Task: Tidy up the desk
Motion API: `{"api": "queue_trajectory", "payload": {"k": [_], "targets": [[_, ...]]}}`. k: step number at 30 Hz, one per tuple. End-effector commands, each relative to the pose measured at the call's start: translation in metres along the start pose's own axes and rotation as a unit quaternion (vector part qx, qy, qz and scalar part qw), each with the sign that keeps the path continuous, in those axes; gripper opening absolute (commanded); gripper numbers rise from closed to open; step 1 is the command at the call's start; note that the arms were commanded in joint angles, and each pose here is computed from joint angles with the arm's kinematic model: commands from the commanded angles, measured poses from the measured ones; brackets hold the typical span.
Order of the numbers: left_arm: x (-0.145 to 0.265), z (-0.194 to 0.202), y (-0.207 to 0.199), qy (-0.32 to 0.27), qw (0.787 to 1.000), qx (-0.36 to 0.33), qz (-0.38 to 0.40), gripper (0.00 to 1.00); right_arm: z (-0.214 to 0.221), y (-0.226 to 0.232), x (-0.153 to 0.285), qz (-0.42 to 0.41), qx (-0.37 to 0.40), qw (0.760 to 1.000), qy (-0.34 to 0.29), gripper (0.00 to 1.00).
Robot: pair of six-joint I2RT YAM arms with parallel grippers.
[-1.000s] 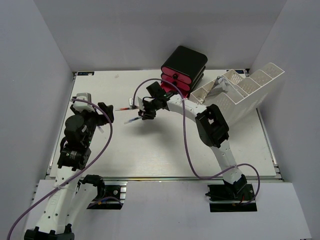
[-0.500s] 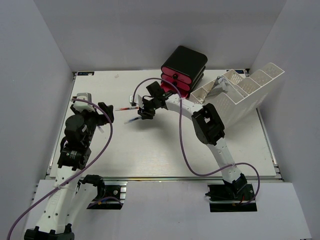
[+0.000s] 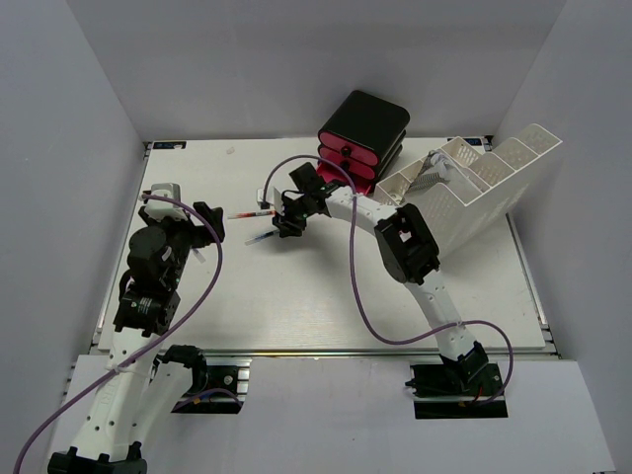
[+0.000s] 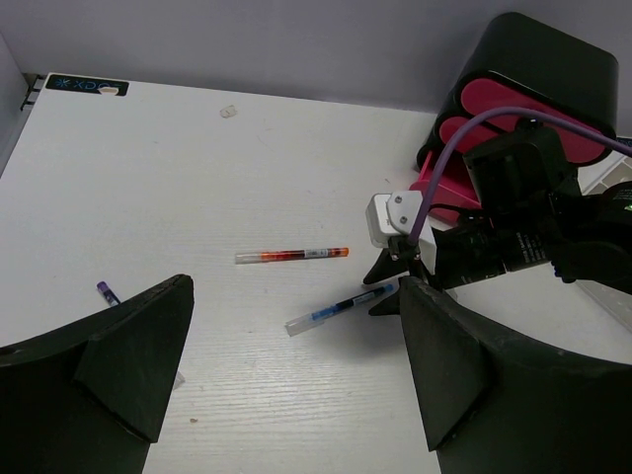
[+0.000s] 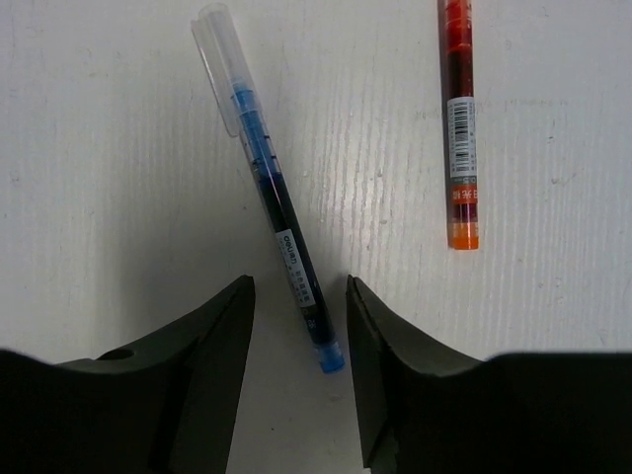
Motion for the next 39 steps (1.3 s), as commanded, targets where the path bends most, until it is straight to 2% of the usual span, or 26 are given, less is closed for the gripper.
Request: {"api": "queue_trajectory", "payload": {"k": [1,5,12,18,23,25,30,34,39], "targets": [[0.0,0.005,0.001,0.005,1.0,-0.004,-0.004,0.94,0.002,-0.001,-0.003,-0.012,-0.009,1.0,-0.006,0.47],[0.0,0.004,0.001,0.004,1.0,-0.004,-0.004,0.95,0.012,0.01,-0.003,-0.038,-0.019,0.999,0.004,0.38],[0.0,0.005,0.002,0.005,1.0,-0.003,-0.008,0.94,0.036,0.034,0.012,-0.054,-0.027,0.997,0.041,0.16],[0.0,0.006,0.006,0.005,1.0,-0.004,-0.019,0.95,0.033,0.054,0.036,-0.055,-0.044,0.996,0.046,0.0],[0.0,0.009,0.009,0.006,1.0,-0.004,-0.028,0.95,-0.001,0.066,0.072,-0.048,-0.081,0.995,0.028,0.0],[0.001,0.007,0.01,0.003,1.0,-0.004,-0.031,0.95,-0.025,0.064,0.094,-0.02,-0.119,0.993,0.012,0.0],[0.001,0.009,0.011,0.001,0.999,-0.003,-0.035,0.95,-0.054,0.048,0.146,0.06,-0.188,0.98,-0.018,0.0],[0.0,0.012,0.014,0.005,0.999,-0.004,-0.045,0.95,-0.057,0.031,0.177,0.121,-0.238,0.963,-0.044,0.0],[-0.001,0.016,0.017,0.01,0.998,-0.006,-0.054,0.95,-0.045,-0.006,0.212,0.226,-0.289,0.929,-0.054,0.0]]}}
Point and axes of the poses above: each gripper's point midway between its finger pads, its own x axis back along the fingers, its own y axis along the line the jaws close on, z = x × y, the point moved 1 cm from there along x, back along the fingers, and after that the axes turned 11 degrees about -x, right-handed, at the moved point
